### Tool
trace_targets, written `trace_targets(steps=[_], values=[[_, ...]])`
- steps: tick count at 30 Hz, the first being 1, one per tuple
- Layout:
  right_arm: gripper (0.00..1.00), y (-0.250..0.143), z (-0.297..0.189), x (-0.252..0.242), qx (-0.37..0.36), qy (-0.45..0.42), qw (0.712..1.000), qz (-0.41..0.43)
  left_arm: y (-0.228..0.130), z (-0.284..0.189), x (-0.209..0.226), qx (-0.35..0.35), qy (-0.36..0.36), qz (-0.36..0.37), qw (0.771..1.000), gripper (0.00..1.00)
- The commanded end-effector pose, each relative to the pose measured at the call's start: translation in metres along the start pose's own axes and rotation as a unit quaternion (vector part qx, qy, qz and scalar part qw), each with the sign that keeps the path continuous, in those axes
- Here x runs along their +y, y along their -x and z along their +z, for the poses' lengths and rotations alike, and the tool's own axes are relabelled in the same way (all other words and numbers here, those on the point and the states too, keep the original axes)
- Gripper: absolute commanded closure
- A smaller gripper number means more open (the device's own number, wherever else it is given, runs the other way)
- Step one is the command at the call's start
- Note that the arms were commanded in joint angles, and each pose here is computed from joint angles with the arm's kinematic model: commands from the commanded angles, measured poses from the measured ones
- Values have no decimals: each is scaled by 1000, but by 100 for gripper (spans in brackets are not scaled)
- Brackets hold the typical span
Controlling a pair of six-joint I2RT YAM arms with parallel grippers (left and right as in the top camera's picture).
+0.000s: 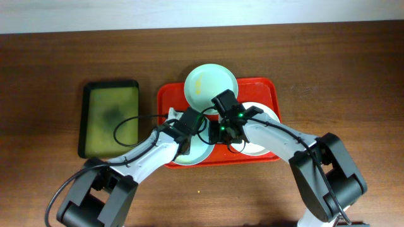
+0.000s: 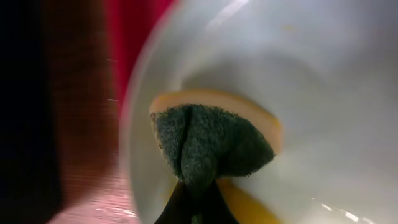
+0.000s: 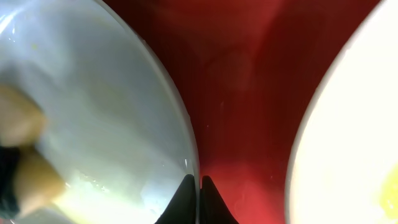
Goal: Clean dirty plates on tray and stack at the side
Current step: 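Hold the plate with the right gripper and scrub it with the left sponge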
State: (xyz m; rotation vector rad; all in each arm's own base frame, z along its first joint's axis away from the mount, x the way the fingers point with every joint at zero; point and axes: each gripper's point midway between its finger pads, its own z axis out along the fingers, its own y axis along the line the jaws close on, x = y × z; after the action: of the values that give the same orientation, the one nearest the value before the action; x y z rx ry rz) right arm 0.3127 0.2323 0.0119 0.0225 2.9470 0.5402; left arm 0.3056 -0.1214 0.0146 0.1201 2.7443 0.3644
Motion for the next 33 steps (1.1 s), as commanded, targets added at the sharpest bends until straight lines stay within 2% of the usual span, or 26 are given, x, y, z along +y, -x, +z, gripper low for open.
trace_targets(steps=[1,5,7,11,14,16,25,30,33], values=[[96,-4,4,-3,5,-6,1000,-5,11,4,35,-34,89,-6,995,100],[96,-4,4,-3,5,-6,1000,-5,23,7,46,-42,88,-37,995,100],[96,-4,4,-3,5,-6,1000,-5,32,6,41,-39,59,-52,996,100],[96,-4,4,-3,5,-6,1000,-5,56,-11,6,-35,-69,-80,994,100],[96,-4,4,-3,5,-6,1000,-5,64,-27,-37,-24,-198,-82,976,100],[96,-4,4,-3,5,-6,1000,-5,63,-29,-47,-18,-225,-79,971,100],[96,-4,4,-3,5,-6,1000,-5,42,4,-50,26,-197,-71,978,100],[96,-4,4,-3,5,-6,1000,-5,40,21,2,12,-61,-75,995,100],[96,-4,4,-3,5,-6,1000,-5,32,24,44,18,39,-70,997,100]])
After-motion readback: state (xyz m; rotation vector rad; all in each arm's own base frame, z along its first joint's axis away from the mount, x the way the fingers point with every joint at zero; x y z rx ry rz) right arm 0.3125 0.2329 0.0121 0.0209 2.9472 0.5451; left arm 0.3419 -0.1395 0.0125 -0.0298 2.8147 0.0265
